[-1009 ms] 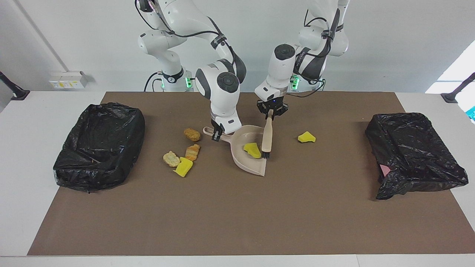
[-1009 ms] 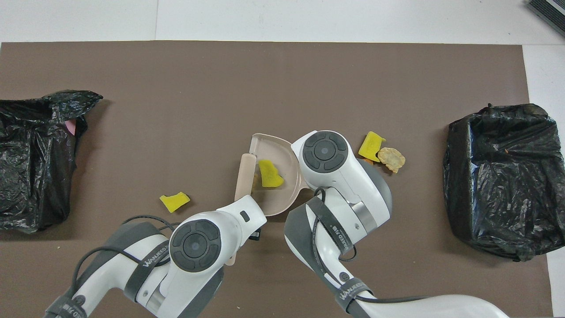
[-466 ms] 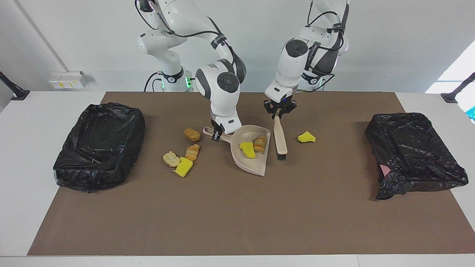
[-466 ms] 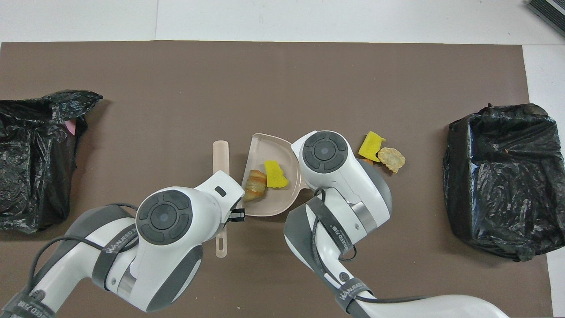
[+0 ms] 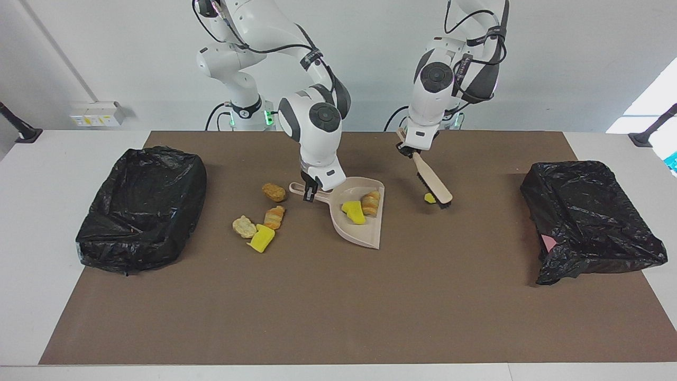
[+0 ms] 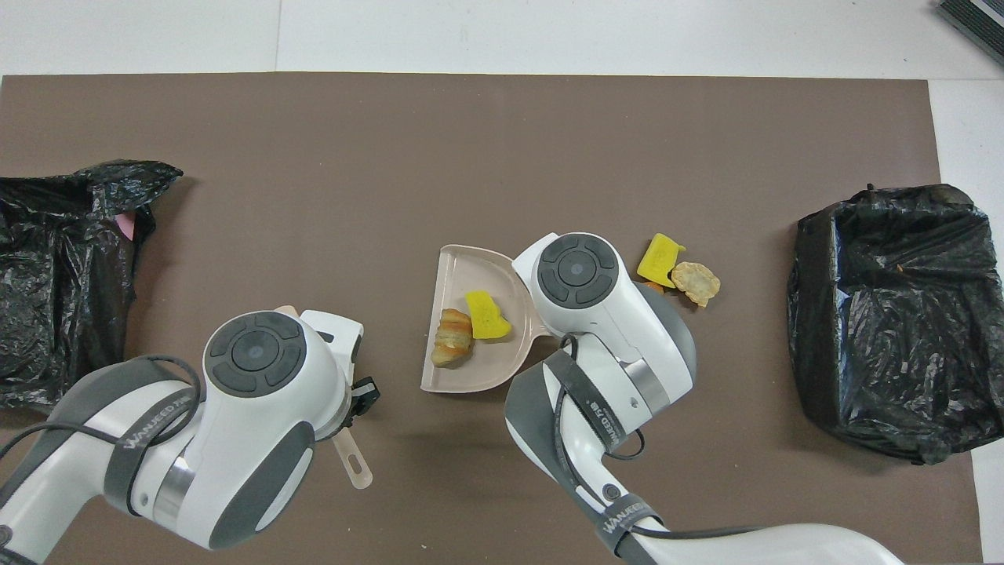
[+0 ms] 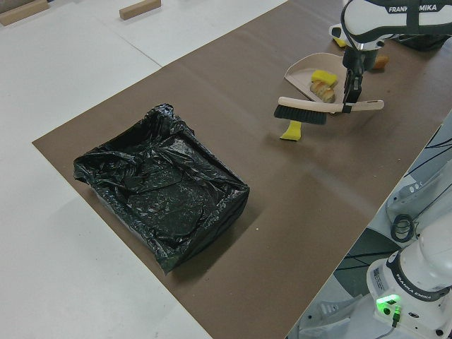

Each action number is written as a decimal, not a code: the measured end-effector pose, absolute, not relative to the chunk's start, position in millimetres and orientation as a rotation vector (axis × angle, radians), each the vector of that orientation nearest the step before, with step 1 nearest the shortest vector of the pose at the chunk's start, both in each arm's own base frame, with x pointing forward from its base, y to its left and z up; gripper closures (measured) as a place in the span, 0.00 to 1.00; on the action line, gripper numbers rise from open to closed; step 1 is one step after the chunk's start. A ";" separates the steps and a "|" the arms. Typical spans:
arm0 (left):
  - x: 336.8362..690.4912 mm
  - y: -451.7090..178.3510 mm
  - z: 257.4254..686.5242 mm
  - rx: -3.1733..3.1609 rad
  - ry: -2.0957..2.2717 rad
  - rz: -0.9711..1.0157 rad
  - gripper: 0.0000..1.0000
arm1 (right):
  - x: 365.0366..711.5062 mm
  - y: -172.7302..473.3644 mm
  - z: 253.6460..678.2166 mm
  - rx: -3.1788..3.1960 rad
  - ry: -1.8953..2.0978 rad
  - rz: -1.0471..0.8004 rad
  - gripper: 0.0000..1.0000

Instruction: Sweep and dump trash in bin

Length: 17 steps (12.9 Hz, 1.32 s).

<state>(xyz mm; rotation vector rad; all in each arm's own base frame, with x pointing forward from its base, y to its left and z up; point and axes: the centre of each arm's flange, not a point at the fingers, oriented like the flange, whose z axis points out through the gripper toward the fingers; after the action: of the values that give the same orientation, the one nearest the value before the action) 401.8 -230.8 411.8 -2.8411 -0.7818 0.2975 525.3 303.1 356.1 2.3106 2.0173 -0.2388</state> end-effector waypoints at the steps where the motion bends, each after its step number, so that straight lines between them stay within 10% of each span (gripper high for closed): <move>1: 403.7 -215.1 409.0 -2.785 -0.892 0.307 0.74 | 524.9 303.8 356.1 2.286 2.047 -0.240 0.68; 9: 364.8 -176.9 359.9 -2.949 -0.737 0.184 0.74 | 522.4 305.1 352.1 2.271 2.063 -0.240 0.68; 17: 351.4 -282.6 337.7 -3.256 0.002 -0.014 0.74 | 522.9 303.3 351.4 2.274 2.060 -0.243 0.68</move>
<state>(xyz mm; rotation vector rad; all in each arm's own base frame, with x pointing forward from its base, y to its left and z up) 351.4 -282.6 337.7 -3.2561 0.0023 -0.0143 522.9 303.3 351.4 2.2737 2.0596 -0.2428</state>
